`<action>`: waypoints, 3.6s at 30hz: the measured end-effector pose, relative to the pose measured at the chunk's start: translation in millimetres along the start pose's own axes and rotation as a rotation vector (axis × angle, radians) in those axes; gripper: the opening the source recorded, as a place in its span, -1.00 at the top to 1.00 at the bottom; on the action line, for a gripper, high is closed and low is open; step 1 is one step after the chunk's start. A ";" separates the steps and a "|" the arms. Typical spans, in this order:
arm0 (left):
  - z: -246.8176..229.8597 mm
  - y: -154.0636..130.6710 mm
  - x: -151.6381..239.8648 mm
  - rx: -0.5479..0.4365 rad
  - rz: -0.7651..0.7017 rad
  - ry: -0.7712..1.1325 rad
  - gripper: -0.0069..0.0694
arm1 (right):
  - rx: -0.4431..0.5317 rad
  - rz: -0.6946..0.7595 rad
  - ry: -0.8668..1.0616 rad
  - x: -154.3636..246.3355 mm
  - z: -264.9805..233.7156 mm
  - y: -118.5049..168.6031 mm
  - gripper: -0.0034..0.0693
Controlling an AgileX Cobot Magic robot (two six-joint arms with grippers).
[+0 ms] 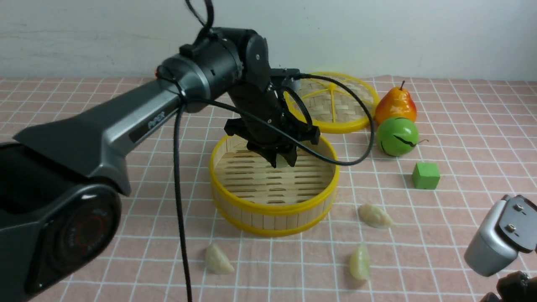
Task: Put the dumplings into the steamer on the table with the pink tablecloth.
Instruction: 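Place the dumpling into the bamboo steamer basket with the left gripper, then reach for and grasp a dumpling on the table with the left gripper, then place the dumpling into the bamboo steamer basket with the left gripper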
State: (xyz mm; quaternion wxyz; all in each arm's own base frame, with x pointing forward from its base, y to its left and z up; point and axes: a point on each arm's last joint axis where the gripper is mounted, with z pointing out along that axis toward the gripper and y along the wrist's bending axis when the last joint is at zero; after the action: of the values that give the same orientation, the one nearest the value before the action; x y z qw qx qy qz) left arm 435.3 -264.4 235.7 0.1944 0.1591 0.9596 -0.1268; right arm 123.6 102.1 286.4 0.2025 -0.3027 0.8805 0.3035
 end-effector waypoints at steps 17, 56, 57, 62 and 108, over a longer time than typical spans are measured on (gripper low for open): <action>10.9 -9.2 -0.2 -0.094 0.012 -0.024 -0.65 | 0.031 -0.016 0.000 0.0 0.0 -2.8 0.72; -18.6 32.9 159.6 -0.186 -0.339 0.113 -0.53 | 0.075 -0.057 -0.054 -5.1 -0.4 -6.7 0.63; -9.0 34.4 162.3 -0.197 -0.341 0.138 -0.46 | 0.072 -0.057 -0.049 -4.6 -0.3 -6.4 0.62; -0.7 36.2 165.5 -0.212 -0.339 0.165 -0.05 | 0.065 -0.057 -0.038 -3.7 -0.3 -5.8 0.61; 16.1 44.1 22.5 -0.196 -0.063 0.036 0.34 | 0.063 -0.041 -0.029 -2.8 -0.2 -5.7 0.54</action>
State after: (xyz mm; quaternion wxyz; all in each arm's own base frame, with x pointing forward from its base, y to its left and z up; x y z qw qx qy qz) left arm 436.6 -223.1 204.0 0.1878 0.1115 0.9752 -0.0356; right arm 129.3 99.5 285.7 0.2309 -0.3096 0.8802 0.2759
